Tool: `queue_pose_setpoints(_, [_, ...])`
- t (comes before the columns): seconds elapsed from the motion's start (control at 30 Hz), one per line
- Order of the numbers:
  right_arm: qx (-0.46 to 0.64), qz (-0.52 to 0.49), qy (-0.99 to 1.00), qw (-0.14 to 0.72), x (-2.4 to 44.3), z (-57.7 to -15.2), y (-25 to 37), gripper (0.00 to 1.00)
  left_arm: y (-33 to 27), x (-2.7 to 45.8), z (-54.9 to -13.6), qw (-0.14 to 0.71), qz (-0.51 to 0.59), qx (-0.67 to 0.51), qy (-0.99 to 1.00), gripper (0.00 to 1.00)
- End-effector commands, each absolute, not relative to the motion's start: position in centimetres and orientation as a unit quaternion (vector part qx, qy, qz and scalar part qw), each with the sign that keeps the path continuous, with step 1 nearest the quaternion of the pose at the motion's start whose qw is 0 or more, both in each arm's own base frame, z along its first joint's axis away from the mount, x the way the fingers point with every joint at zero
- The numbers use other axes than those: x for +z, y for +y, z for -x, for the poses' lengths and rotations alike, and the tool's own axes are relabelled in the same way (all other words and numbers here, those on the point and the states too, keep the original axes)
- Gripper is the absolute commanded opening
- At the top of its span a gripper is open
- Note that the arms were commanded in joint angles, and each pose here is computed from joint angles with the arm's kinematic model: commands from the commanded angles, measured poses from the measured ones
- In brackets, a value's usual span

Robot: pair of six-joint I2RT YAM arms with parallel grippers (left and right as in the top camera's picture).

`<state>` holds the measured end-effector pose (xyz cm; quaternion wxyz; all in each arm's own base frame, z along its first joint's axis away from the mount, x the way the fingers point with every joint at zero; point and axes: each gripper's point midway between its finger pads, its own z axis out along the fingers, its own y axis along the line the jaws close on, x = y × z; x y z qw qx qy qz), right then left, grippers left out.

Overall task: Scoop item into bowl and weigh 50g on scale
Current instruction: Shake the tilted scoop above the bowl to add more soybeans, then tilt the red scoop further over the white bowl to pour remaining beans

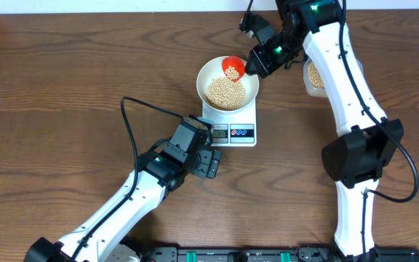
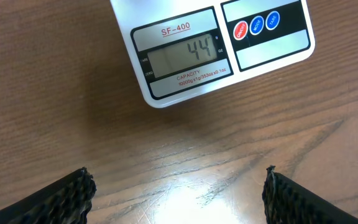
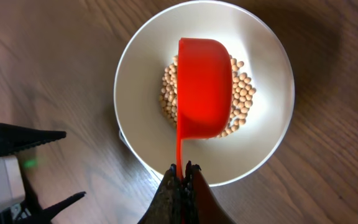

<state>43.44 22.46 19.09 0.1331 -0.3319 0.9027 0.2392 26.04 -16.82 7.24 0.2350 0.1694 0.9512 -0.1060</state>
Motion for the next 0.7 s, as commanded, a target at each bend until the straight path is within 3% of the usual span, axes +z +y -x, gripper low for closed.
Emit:
queue_pose_setpoints(0.0, [0.216, 0.352, 0.897, 0.160, 21.04, -43.15, 22.86, 0.01, -16.61, 7.51, -26.11, 0.240, -0.171, -0.103, 0.950, 0.89])
queue_pose_setpoints(0.67, [0.198, 0.368, 0.892, 0.169, 20.92, -43.50, 22.78, 0.01, -16.61, 7.50, -26.11, 0.240, -0.171, -0.103, 0.950, 0.89])
